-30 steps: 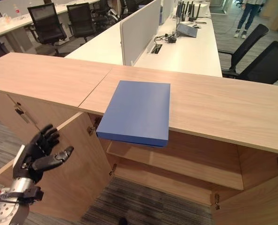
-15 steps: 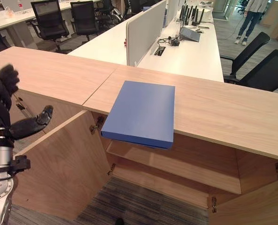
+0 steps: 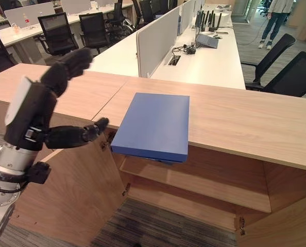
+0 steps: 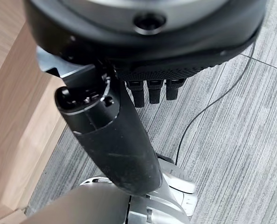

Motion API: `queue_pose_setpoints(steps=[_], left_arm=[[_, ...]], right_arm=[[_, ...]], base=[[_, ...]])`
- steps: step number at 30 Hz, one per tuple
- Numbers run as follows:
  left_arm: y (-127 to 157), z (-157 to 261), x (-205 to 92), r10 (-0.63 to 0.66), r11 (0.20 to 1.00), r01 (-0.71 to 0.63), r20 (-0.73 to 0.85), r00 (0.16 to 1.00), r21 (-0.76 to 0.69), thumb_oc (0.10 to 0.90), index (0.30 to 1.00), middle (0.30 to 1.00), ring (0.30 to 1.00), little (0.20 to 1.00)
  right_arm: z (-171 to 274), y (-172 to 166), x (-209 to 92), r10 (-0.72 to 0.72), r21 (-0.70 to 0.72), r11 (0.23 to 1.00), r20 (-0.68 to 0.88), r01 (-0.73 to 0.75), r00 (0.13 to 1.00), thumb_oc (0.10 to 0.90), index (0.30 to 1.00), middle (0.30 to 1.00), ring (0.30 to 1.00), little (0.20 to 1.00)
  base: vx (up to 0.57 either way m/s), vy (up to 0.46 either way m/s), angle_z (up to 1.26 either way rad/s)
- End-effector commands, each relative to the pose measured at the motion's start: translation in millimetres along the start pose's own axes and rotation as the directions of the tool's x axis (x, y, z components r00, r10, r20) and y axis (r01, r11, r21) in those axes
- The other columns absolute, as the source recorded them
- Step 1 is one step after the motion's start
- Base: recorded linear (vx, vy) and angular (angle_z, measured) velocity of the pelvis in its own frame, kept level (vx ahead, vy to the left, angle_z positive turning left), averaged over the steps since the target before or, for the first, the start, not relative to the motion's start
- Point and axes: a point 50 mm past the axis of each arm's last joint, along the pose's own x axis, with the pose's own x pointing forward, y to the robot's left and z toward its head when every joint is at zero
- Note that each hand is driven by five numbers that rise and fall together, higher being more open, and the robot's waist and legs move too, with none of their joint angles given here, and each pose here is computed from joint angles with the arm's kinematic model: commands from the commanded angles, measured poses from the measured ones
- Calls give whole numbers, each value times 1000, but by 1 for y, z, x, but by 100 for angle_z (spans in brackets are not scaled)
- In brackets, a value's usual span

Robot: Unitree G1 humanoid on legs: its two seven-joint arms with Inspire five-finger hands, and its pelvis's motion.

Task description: Put the empty folder in the office cabinet

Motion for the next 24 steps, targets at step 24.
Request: queue_pose_setpoints(steps=[24], left_arm=[[-32, 35, 59, -316, 946, 281, 271, 909, 161, 800, 900, 900, 900, 900]], right_arm=[[22, 6, 1, 35, -47, 998, 69, -32, 997, 800, 900, 900, 900, 900]], base=[[2, 2, -4]])
